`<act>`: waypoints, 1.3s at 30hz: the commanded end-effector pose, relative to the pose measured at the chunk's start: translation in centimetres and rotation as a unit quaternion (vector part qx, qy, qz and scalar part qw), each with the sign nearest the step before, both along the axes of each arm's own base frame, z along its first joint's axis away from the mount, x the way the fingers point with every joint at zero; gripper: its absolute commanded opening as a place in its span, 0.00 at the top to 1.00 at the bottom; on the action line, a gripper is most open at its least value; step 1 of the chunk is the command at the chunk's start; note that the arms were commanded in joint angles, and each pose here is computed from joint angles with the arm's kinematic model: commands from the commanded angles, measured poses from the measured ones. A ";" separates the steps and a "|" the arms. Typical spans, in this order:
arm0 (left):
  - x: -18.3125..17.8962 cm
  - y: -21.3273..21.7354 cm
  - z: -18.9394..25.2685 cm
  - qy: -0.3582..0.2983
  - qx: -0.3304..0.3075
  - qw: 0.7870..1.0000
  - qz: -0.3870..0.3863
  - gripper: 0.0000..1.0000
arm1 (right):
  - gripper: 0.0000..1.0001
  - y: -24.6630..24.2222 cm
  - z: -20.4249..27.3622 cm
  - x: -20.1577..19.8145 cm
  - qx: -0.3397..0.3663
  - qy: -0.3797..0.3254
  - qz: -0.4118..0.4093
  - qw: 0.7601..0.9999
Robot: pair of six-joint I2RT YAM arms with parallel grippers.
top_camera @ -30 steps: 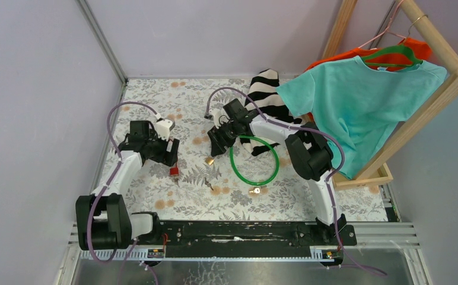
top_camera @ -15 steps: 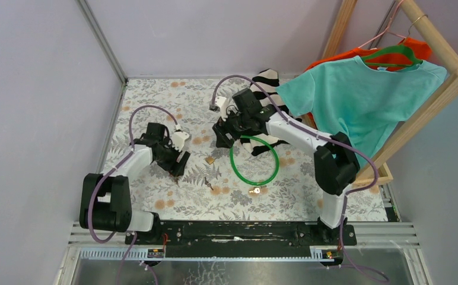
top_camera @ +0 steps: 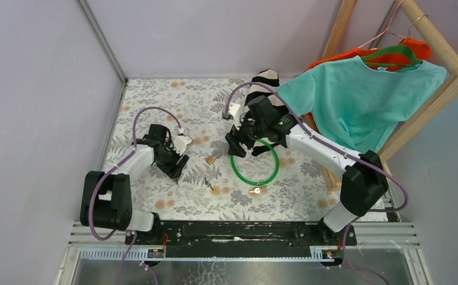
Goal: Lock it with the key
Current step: Move the lock to the center of the board.
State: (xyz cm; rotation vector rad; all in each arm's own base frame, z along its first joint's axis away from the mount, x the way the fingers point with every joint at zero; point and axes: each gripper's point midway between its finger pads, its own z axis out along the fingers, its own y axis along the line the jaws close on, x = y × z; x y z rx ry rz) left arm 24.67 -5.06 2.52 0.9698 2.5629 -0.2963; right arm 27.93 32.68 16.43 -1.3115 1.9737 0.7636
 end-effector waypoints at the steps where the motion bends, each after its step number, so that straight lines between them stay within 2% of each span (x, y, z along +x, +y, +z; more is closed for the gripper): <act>1: 0.6 -0.1 -0.1 -0.004 0.011 1.000 -0.019 0.32 | 0.19 0.2 1.1 -0.5 0.018 -0.013 0.004 1.000; 5: 0.4 -0.2 -0.8 0.008 0.019 0.999 -0.029 0.36 | 0.19 0.0 0.7 -0.6 0.017 -0.009 0.004 1.000; 9: 0.9 -1.0 -0.9 0.008 0.005 1.000 -0.015 0.46 | 0.19 -0.1 0.5 -0.4 0.019 -0.007 0.004 1.000; 14: 3.2 -2.9 -0.5 0.009 -0.024 0.997 0.077 0.60 | 0.19 -0.4 0.1 -0.1 0.017 -0.003 -0.002 1.000; 21: 7.4 -4.2 -1.0 0.021 -0.049 0.979 0.197 0.63 | 0.19 -0.9 -0.1 1.2 0.000 -0.028 -0.015 1.000; 27: 7.9 -6.9 -1.9 0.077 -0.104 0.966 0.223 0.50 | 0.19 -1.4 -0.6 2.9 -0.020 -0.075 -0.023 0.997; 32: 7.8 -9.0 -1.5 0.098 -0.159 0.960 0.207 0.37 | 0.18 -0.8 -1.5 3.9 -0.024 -0.072 -0.031 0.997; 36: 8.2 -9.6 -1.1 0.095 -0.178 0.960 0.196 0.28 | 0.17 0.2 -3.3 5.0 -0.027 -0.056 -0.036 0.997; 39: 8.3 -9.9 -0.5 0.094 -0.189 0.960 0.186 0.25 | 0.16 1.1 -3.6 5.9 -0.020 -0.047 -0.047 0.998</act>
